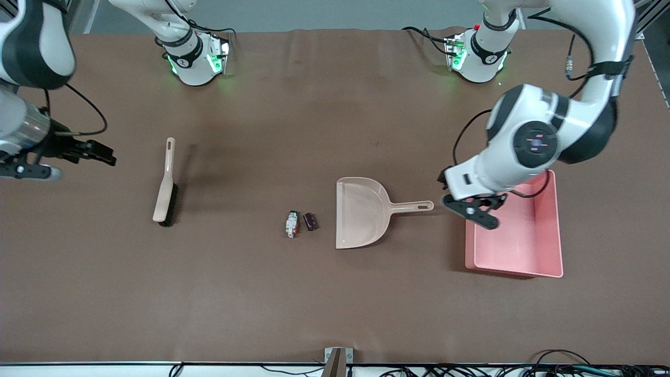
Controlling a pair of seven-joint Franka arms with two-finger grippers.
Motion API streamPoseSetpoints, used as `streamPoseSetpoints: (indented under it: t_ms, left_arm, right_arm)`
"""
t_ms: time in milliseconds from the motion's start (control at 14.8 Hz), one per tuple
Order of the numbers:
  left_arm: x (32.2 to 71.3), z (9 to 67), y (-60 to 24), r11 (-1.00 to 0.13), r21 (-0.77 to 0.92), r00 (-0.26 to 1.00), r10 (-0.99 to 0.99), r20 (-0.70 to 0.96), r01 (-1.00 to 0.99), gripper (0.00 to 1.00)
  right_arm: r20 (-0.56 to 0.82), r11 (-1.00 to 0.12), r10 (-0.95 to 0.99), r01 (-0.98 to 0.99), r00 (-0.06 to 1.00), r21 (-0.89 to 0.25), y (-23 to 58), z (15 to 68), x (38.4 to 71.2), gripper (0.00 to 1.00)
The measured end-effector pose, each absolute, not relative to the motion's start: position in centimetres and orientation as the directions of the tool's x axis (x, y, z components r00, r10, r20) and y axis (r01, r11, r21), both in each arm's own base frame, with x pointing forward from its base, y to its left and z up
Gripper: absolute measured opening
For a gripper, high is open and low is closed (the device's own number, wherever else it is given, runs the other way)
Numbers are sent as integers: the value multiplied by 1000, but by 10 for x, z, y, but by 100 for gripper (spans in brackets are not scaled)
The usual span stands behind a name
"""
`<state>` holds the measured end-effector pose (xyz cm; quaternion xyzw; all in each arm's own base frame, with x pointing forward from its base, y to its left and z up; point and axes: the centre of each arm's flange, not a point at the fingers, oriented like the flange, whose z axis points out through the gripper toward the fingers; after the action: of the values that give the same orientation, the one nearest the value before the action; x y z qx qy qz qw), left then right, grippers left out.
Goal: Clean e-waste and dump in bin
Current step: 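Reach the left gripper to the dustpan handle while the right gripper reaches the brush, then grasp the dustpan handle with the left gripper while the right gripper grasps the brush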
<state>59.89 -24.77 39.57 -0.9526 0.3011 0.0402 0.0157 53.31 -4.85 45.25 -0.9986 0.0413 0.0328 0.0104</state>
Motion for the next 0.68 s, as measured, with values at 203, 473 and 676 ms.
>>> streamPoseSetpoints:
  t_ms: [203,473,676]
  left_arm:
    - [591,367,-282,-687,-36,686,-720,-107,-726,99]
    - [582,343,-306,-516,-33,517,-851,-92,-856,99]
    - [566,320,-321,-390,-91,397,-913,-94,-916,89]
  right_arm:
    - [-36,-998,-58,-59,998,-16,-34,392,524,100]
    - [-10,-999,-48,-48,999,-14,-27,337,513,100]
    - [28,-999,-50,-50,998,-13,-28,295,510,100]
